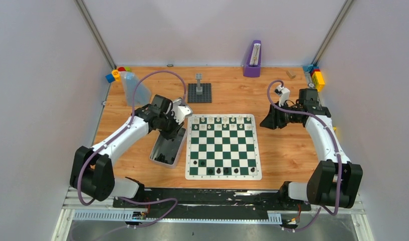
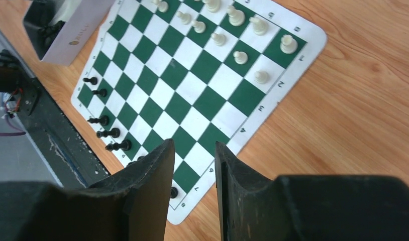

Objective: Set up the chess pieces on the board
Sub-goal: Pick up the chess piece from the storage box, then place the chess piece on the chessboard.

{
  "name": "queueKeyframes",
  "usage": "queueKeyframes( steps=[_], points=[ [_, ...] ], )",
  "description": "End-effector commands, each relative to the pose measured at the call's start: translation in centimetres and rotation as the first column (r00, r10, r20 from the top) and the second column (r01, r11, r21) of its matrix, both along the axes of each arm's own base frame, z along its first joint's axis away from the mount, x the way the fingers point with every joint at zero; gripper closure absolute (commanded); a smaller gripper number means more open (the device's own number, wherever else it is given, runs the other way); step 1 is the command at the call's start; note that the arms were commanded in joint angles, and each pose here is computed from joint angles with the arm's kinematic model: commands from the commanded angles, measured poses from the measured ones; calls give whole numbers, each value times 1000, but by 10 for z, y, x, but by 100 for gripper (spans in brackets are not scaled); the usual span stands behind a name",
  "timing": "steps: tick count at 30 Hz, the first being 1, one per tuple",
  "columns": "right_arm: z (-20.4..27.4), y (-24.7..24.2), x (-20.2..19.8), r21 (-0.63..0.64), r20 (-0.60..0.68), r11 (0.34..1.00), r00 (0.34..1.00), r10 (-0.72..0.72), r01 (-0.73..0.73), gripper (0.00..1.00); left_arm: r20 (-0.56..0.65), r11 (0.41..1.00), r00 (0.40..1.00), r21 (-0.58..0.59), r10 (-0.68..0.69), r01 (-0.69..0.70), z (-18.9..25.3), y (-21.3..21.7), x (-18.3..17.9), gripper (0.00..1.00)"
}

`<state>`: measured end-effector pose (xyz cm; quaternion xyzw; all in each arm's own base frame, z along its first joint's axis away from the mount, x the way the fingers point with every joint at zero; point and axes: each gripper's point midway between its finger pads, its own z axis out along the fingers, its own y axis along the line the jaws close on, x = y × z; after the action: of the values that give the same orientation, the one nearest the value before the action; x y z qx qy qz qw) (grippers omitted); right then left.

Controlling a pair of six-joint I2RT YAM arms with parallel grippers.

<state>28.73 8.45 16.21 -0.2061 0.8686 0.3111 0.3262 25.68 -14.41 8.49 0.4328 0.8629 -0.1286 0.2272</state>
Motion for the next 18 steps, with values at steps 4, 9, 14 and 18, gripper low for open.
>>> queueKeyframes(
  steps=[4, 9, 14, 18],
  points=[
    [49, 60, -7, 102, 188, 963, 955, 228, -250, 60, 15, 940, 999, -339, -46, 49, 103, -59, 7, 88],
    [64, 104, -13, 40, 307, 928, 889, 341, -370, 54, -175, 851, 978, -525, -115, 6, 138, -104, 11, 89],
    [80, 133, -20, 167, 318, 859, 851, 418, -484, 53, -302, 709, 930, -701, -208, -70, 166, -143, 24, 90],
    [88, 147, -19, 297, 260, 805, 855, 449, -514, 51, -282, 601, 942, -791, -183, -120, 184, -162, 48, 90]
  ],
)
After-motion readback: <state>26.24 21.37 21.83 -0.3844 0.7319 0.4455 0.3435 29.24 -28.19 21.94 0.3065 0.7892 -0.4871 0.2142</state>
